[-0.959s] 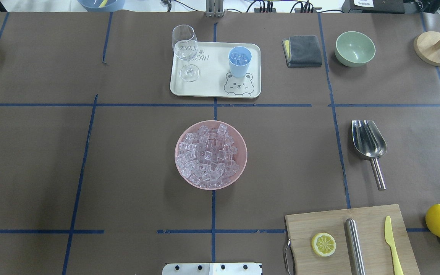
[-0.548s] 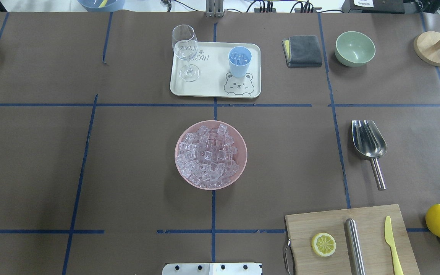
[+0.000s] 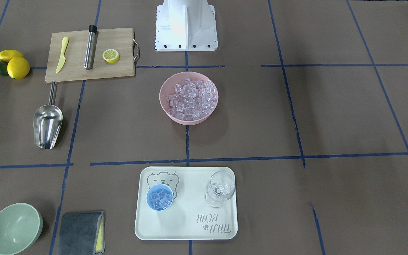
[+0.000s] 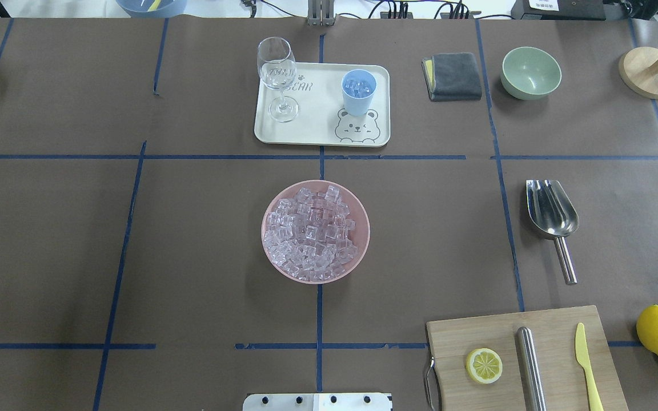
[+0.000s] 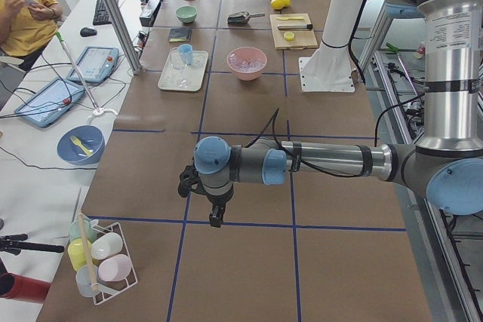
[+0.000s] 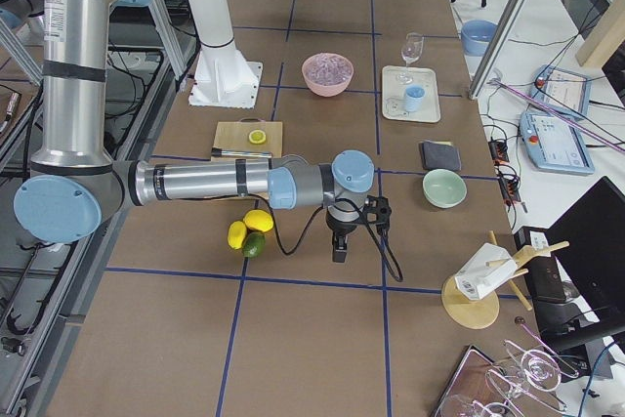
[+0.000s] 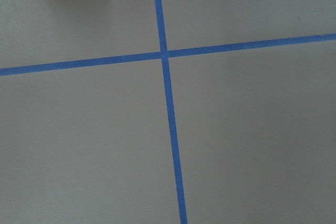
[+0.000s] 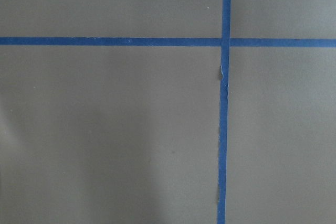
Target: Put ice in cup with scoop
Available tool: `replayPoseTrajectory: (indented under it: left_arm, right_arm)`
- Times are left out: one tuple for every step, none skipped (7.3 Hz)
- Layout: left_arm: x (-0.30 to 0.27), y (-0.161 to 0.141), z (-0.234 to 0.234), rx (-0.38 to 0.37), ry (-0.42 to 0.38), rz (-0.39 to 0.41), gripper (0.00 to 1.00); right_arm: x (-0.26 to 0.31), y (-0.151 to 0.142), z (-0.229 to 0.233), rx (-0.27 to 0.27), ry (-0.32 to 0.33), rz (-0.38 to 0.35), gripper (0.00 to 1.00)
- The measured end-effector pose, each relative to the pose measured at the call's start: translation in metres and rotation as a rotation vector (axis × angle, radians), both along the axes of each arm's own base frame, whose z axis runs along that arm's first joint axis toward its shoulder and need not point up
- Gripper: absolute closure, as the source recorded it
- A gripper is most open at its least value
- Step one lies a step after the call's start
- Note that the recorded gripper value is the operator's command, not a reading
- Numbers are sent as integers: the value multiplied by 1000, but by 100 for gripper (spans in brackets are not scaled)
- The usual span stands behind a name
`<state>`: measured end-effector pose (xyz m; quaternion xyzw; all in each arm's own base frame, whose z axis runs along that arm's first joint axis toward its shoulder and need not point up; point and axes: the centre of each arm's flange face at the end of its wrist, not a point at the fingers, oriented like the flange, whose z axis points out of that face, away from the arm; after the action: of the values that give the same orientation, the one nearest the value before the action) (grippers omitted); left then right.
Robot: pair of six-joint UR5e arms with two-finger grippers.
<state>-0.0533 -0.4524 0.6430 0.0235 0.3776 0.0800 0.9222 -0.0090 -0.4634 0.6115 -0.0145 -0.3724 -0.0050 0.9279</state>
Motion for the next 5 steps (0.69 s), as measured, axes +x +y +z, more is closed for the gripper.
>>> replayPoseTrajectory:
  left_arm:
    - [-8, 1, 5, -16, -39, 9, 0]
    - [-14, 3, 9, -30, -49, 5, 0]
    - [-16, 4, 10, -37, -34, 0, 0]
    - [-15, 4, 8, -34, -4, -2, 0]
    - [-13, 3, 4, -24, 15, -2, 0]
  right_arm:
    - [1, -1, -1, -1, 1, -1, 0]
    - [2, 1, 0, -2, -2, 0, 0]
    - [2, 1, -1, -1, -5, 3, 0]
    - [2, -1, -2, -2, -5, 7, 0]
    - [3, -1, -2, -1, 2, 10, 0]
